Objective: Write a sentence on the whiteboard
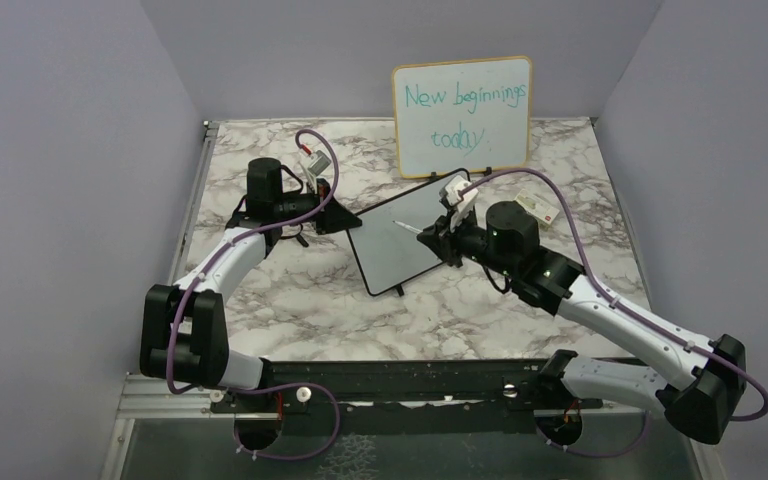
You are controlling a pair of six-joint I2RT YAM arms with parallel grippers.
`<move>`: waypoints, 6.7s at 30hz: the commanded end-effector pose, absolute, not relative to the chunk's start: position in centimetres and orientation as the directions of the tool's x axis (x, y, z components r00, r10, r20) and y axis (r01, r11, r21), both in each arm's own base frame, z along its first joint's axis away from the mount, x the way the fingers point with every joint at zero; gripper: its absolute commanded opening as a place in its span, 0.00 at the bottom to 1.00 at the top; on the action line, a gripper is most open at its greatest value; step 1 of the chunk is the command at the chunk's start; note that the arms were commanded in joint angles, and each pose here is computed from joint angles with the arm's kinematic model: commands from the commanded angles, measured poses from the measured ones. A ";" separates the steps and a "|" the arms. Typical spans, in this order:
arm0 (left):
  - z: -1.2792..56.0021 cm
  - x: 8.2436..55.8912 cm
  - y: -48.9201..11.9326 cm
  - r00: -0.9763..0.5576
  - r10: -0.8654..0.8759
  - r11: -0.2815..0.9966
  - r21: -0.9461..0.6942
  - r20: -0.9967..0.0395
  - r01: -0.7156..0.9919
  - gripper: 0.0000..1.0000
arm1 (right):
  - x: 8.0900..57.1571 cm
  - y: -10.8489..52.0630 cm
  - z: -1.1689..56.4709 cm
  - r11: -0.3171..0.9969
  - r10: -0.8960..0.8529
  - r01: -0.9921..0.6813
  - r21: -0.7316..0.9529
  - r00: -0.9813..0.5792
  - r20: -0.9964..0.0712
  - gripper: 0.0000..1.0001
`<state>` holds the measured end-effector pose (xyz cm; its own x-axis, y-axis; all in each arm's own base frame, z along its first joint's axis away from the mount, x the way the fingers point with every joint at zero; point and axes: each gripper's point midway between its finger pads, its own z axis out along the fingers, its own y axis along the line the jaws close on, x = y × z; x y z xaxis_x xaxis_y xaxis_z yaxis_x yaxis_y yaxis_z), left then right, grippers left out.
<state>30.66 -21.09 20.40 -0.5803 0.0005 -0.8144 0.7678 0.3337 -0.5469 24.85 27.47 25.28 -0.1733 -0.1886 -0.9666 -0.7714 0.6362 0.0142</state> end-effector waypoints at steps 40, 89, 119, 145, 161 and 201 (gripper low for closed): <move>17.5 30.1 -19.6 -0.637 0.056 0.521 -0.522 -0.769 0.675 0.00 | 23.1 34.0 23.9 0.699 -0.453 -0.653 -0.290 -0.091 -0.887 0.01; 17.4 29.8 -20.1 -0.636 0.076 0.505 -0.521 -0.768 0.688 0.00 | 24.2 36.2 22.1 0.692 -0.465 -0.650 -0.313 -0.071 -0.882 0.01; 17.2 29.7 -20.2 -0.636 0.086 0.506 -0.516 -0.767 0.691 0.00 | 23.7 37.5 21.8 0.651 -0.465 -0.698 -0.299 -0.056 -0.883 0.00; 17.0 29.7 -20.2 -0.640 0.091 0.506 -0.518 -0.763 0.689 0.00 | 23.4 35.7 19.7 0.638 -0.546 -0.691 -0.340 -0.095 -0.832 0.00; 16.8 29.7 -20.2 -0.643 0.094 0.508 -0.519 -0.760 0.687 0.00 | 23.9 34.2 19.5 0.672 -0.562 -0.640 -0.372 -0.114 -0.819 0.00; 16.7 29.5 -20.4 -0.646 0.100 0.504 -0.522 -0.756 0.689 0.00 | 22.6 36.5 20.0 0.636 -0.498 -0.722 -0.272 -0.116 -0.859 0.01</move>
